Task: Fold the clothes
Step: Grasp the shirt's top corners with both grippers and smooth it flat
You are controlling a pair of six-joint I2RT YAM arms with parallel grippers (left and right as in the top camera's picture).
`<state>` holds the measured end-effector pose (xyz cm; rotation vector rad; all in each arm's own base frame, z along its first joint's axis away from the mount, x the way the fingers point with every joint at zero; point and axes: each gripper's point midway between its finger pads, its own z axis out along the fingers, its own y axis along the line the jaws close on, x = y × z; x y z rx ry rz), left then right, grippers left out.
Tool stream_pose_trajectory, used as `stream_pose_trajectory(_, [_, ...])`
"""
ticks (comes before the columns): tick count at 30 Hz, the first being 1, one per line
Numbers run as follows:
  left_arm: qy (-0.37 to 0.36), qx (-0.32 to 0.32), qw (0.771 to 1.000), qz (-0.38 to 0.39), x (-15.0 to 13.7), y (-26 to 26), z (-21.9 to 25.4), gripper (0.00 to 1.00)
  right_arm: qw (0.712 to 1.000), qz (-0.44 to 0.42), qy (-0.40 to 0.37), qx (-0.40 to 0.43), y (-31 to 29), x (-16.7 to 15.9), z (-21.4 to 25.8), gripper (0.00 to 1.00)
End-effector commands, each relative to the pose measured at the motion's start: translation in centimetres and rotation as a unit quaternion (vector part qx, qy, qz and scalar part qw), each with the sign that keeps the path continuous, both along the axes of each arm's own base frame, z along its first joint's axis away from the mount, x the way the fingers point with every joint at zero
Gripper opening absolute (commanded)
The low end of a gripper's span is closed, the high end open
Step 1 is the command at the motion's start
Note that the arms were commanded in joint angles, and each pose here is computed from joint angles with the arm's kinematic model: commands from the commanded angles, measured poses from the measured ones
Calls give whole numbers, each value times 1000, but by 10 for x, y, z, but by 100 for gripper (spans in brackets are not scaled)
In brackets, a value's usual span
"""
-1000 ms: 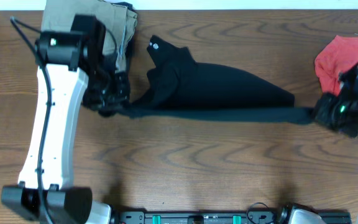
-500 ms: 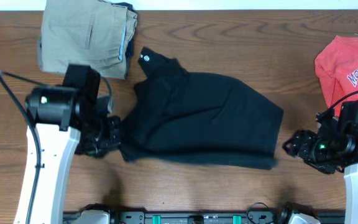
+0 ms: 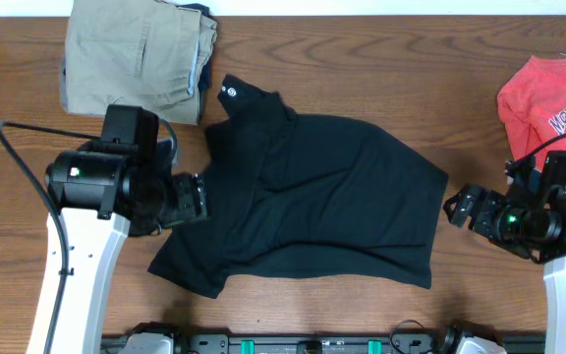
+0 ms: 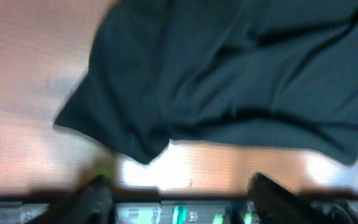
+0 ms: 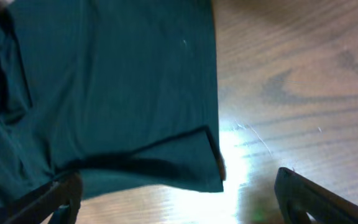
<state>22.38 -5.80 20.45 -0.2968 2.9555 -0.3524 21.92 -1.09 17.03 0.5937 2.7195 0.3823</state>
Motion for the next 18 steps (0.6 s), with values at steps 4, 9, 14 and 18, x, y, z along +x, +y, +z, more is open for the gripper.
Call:
stream_pose_trajectory(4, [-6,3,1000,2,42,-3,-22,38,999,3,32,20,2,11,-17,57])
stream_pose_trajectory(9, [46,8,999,1,63,-5,-62,6,998,3,56,31,-1,25,-35,12])
stream_pose_trajectory(14, [102,16,995,0,70,-5,-100,6,998,4,59,33,-5,42,-49,1])
stream_pose_trajectory(18, [115,22,993,2,86,-4,-129,6,995,2,86,45,-4,49,-68,1])
